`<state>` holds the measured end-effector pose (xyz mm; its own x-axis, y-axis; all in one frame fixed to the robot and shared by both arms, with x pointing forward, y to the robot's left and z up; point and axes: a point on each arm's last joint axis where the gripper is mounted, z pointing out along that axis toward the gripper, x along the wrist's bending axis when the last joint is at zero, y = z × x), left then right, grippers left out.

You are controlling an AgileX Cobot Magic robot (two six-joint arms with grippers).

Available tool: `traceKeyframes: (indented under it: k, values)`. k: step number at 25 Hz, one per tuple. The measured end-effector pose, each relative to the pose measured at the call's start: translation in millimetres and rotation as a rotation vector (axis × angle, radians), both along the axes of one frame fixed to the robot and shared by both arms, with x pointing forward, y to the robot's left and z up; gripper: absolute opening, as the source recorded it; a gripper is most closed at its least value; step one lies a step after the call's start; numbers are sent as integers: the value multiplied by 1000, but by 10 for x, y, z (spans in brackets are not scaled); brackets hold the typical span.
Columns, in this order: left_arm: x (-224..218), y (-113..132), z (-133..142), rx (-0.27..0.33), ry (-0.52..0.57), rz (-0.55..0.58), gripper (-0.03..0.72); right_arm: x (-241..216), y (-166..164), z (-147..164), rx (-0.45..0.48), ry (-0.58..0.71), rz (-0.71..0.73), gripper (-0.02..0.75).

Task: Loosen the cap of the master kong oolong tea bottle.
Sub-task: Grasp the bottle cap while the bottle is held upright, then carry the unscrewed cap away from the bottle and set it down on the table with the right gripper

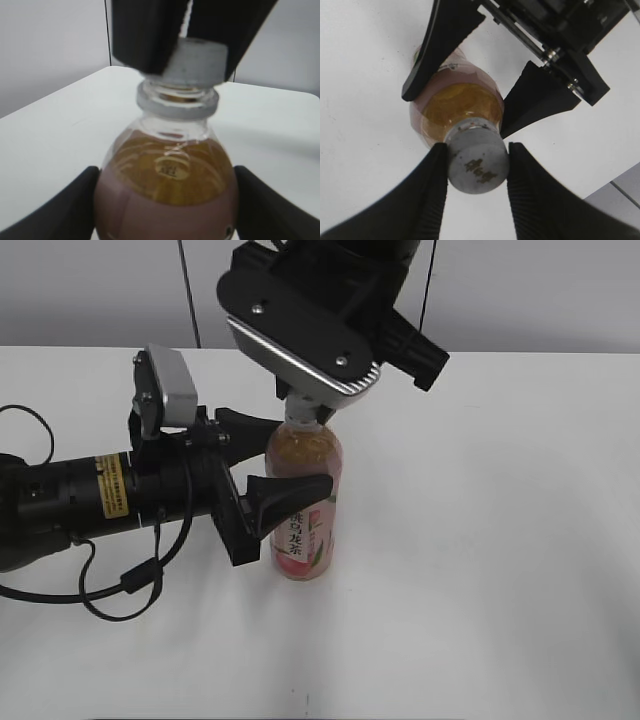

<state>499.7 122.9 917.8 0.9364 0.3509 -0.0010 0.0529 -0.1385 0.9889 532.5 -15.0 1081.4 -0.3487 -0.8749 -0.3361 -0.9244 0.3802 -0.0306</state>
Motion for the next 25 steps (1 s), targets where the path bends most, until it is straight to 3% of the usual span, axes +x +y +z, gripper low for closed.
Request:
traceKeyframes:
  k: [15,21,25]
  values:
    - [12,5,2,-7,13,16,473,-5,36,134,47,-15,7,277]
    - [13,5,2,-8,13,17,473,74,-55,131,0,-38,-206,277]
    - [13,5,2,-8,13,18,473,181,-214,182,36,-10,-410,277]
